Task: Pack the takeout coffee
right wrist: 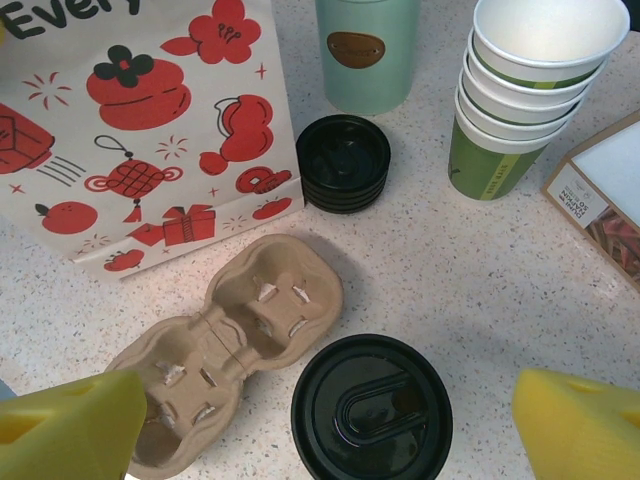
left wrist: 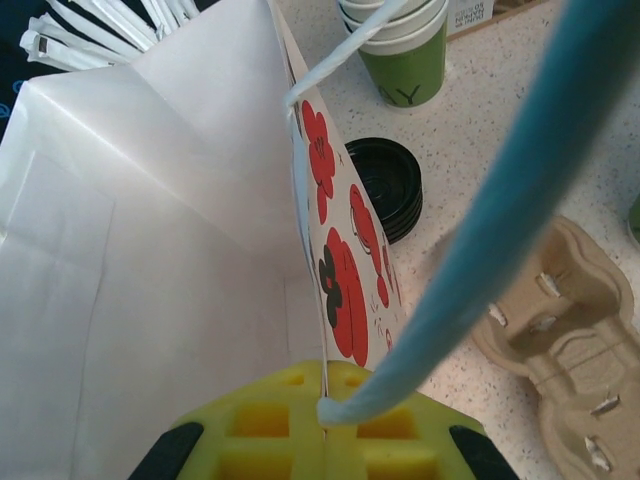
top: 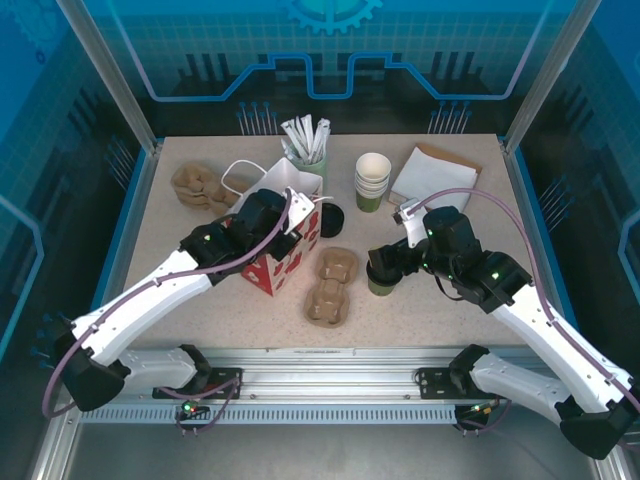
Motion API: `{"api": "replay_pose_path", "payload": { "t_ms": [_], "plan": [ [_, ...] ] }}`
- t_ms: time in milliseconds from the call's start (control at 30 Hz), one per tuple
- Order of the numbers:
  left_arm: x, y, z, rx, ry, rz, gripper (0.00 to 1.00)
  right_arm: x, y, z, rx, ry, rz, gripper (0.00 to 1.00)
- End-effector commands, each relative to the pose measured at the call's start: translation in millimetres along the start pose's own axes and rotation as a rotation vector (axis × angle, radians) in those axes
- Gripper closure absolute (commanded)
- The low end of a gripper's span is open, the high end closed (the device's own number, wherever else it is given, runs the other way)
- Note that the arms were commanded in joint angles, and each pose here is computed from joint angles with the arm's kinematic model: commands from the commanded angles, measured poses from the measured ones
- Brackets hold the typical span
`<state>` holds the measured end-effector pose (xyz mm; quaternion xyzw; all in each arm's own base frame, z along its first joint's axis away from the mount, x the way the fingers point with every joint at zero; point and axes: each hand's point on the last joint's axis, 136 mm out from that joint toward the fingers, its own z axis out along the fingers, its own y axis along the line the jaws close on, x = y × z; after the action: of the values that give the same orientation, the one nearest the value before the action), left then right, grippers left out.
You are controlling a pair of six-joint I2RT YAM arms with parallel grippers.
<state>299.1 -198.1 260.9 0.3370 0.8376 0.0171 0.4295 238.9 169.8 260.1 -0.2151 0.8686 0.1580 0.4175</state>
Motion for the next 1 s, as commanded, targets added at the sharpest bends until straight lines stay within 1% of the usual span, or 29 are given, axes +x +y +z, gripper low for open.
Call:
{"api": "replay_pose_path", "payload": {
  "t_ms": [0, 333, 567, 600, 700, 867, 967],
  "plan": [
    [-17.1, -0.7, 5.1, 0.03, -0.063, -0.01, 1.0, 1.4, 1.5, 1.0, -0.005, 0.0, 0.01, 0.04],
    [-25.6, 0.6, 20.1, 0.069, -0.097, -0.027, 1.0, 3.1, 1.3, 8.4, -0.002, 0.018, 0.011, 0.04],
    [-20.8, 0.8, 27.8, 0.068, -0.073, -0.004, 1.0, 4.5, 0.3, 10.7, 0.005, 0.028, 0.007, 0.04],
    [-19.8, 1.5, 27.4, 0.064, -0.07, 0.002, 0.98, 4.1, 0.5, 10.6, 0.004, 0.027, 0.007, 0.04],
    [-18.7, 3.6, 23.7, 0.059, -0.067, 0.005, 0.89, 4.1, 0.2, 9.8, 0.006, 0.028, 0.008, 0.04],
    [-18.9, 5.2, 5.4, 0.076, -0.067, -0.028, 0.58, 3.4, -1.4, 7.6, 0.016, 0.031, 0.002, 0.04],
    [-22.8, 6.9, -13.2, 0.086, -0.073, -0.089, 0.4, 0.5, -3.3, 5.4, 0.026, 0.027, -0.007, 0.04]
  ]
}}
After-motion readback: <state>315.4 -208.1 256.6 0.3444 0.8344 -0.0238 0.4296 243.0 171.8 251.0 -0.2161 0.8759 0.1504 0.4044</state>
